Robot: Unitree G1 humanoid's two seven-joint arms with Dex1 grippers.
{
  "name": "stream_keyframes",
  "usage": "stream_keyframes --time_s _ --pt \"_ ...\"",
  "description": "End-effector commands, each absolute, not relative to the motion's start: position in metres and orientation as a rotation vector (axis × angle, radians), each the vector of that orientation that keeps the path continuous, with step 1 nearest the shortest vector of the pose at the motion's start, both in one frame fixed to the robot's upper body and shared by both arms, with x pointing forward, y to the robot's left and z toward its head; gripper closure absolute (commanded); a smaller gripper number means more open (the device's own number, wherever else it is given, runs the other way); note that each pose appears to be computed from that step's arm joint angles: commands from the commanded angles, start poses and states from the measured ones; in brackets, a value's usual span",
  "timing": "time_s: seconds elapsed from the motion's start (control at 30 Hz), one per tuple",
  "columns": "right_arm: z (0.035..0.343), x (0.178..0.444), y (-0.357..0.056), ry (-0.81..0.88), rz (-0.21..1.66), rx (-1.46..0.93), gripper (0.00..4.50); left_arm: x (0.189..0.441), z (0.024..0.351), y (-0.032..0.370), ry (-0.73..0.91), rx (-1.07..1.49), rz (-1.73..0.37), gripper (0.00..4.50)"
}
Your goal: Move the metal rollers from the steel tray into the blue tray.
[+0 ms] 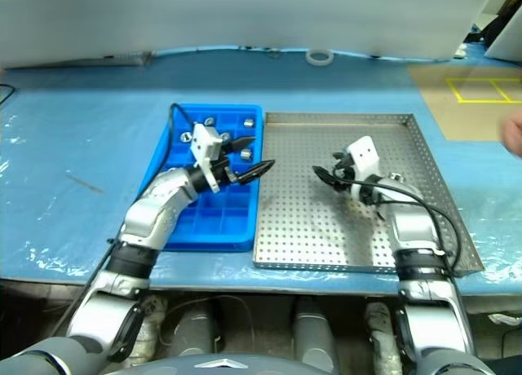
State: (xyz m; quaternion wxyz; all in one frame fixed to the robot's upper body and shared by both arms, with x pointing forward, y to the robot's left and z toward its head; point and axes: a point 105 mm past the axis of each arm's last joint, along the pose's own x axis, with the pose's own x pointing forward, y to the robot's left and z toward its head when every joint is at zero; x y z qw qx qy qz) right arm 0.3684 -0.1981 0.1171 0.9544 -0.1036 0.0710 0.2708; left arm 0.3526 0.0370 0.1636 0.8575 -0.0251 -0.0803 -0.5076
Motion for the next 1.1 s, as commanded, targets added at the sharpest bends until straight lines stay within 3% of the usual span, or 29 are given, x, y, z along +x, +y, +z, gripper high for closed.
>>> stream_keyframes --time_s 0.03,0.43,0.9,1.1 --pt "0.143 0.357 -0.220 0.085 0.469 -0.236 1.02 0.353 0.166 0.022 -0.201 -0.047 -1.131 0.00" --pt "0.127 0.319 -0.275 0.267 0.283 -0.296 1.02 0.353 0.166 -0.013 -0.228 -0.091 -1.247 0.00" --pt "0.098 0.319 -0.263 0.363 0.304 -0.207 1.02 0.348 0.159 -0.016 -0.221 -0.083 -1.262 0.00" --pt "0.095 0.321 -0.251 0.361 0.339 -0.140 3.03 0.348 0.159 -0.011 -0.217 -0.075 -1.253 0.00"
